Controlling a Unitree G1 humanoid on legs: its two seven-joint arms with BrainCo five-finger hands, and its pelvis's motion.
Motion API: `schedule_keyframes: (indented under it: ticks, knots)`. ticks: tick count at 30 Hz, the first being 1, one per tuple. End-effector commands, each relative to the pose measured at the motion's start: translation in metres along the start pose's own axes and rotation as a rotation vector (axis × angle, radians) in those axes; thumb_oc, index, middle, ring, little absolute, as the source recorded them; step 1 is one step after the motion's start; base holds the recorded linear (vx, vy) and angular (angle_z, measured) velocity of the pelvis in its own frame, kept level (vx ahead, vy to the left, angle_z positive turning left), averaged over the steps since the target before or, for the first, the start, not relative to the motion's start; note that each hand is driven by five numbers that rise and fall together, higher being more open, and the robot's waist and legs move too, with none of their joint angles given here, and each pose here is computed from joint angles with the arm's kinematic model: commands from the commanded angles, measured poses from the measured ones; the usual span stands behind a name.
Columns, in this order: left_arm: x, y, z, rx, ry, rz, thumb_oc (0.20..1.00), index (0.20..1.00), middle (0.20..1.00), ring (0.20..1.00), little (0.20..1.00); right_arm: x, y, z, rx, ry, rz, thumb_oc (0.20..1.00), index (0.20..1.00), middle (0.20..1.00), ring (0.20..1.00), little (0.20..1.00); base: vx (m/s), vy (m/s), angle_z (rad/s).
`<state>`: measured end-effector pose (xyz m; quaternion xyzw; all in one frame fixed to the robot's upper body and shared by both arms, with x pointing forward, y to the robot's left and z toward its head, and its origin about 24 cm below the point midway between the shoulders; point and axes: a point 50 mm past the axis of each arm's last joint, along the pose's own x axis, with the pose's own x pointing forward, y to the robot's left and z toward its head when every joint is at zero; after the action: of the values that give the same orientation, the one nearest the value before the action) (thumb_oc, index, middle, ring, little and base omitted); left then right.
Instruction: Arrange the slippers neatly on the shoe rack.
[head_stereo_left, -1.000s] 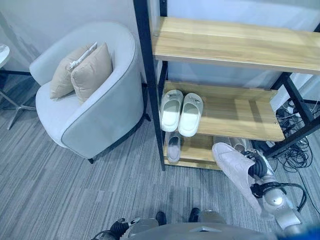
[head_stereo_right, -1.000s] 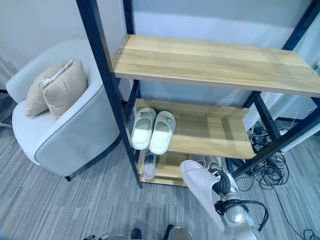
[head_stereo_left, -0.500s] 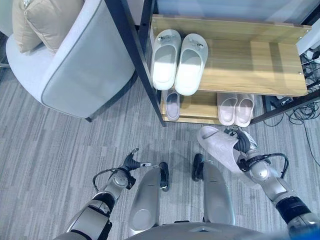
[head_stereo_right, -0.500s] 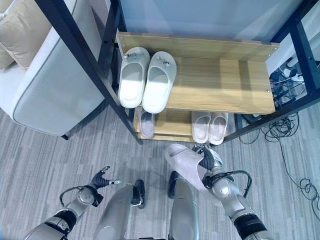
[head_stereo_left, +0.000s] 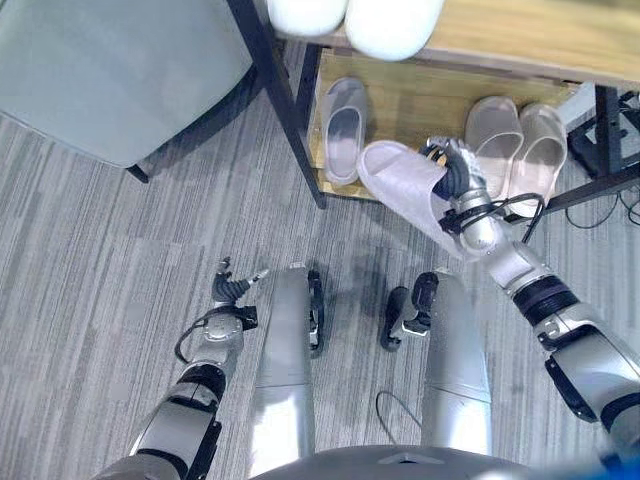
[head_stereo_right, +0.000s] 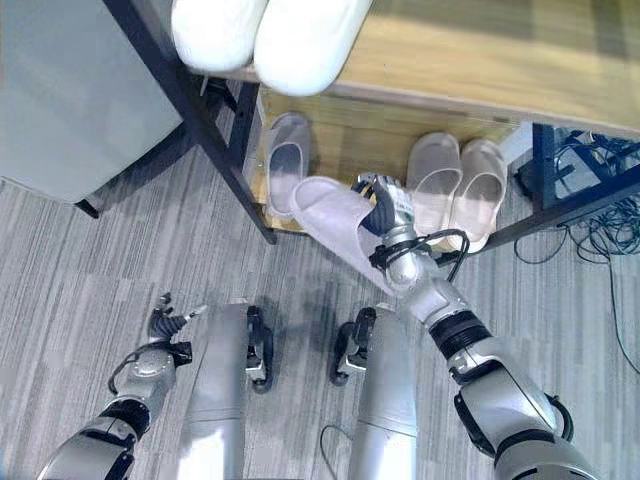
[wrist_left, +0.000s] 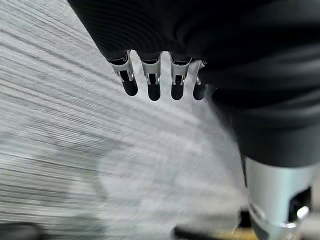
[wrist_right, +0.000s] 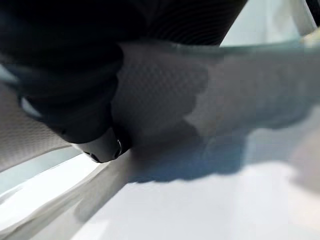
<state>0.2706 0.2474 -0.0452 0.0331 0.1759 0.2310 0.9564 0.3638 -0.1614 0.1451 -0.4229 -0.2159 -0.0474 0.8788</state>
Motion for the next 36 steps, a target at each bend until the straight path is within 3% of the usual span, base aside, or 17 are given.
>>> schedule_keyframes:
  ticks: [1, 7, 10, 18, 25, 36]
  knots:
    - [0.006, 0.016, 0.02, -0.095, -0.097, 0.113, 1.0, 1.0, 1.0, 1.0, 1.0, 0.022, -0.033, 0.011, 0.057, -0.034, -0.181, 0.2, 0.2, 0.2, 0.2, 0.2, 0.14, -0.067, 0.04]
    - [-0.005, 0.0, 0.108, -0.278, -0.457, 0.063, 1.0, 1.0, 1.0, 1.0, 1.0, 0.048, -0.095, 0.012, 0.006, -0.017, -0.368, 0.2, 0.2, 0.2, 0.2, 0.2, 0.17, -0.101, 0.2]
    - [-0.015, 0.004, 0.122, -0.333, -0.536, 0.053, 1.0, 1.0, 1.0, 1.0, 1.0, 0.06, -0.117, 0.004, 0.0, 0.052, -0.413, 0.2, 0.2, 0.2, 0.2, 0.2, 0.07, -0.052, 0.14]
    - [-0.027, 0.008, 0.089, -0.114, -0.494, -0.052, 1.0, 1.0, 1.0, 1.0, 1.0, 0.095, -0.171, 0.032, 0.179, 0.06, -0.557, 0.2, 0.2, 0.2, 0.2, 0.2, 0.02, 0.024, 0.02]
    - [-0.033, 0.007, 0.07, -0.002, -0.447, -0.137, 1.0, 1.0, 1.0, 1.0, 1.0, 0.1, -0.176, 0.018, 0.185, 0.19, -0.538, 0.2, 0.2, 0.2, 0.2, 0.2, 0.0, 0.006, 0.01]
    - [-0.037, 0.026, 0.046, 0.045, -0.375, -0.095, 1.0, 1.0, 1.0, 1.0, 1.0, 0.088, -0.172, -0.015, 0.289, 0.356, -0.546, 0.2, 0.2, 0.2, 0.2, 0.2, 0.01, 0.0, 0.05]
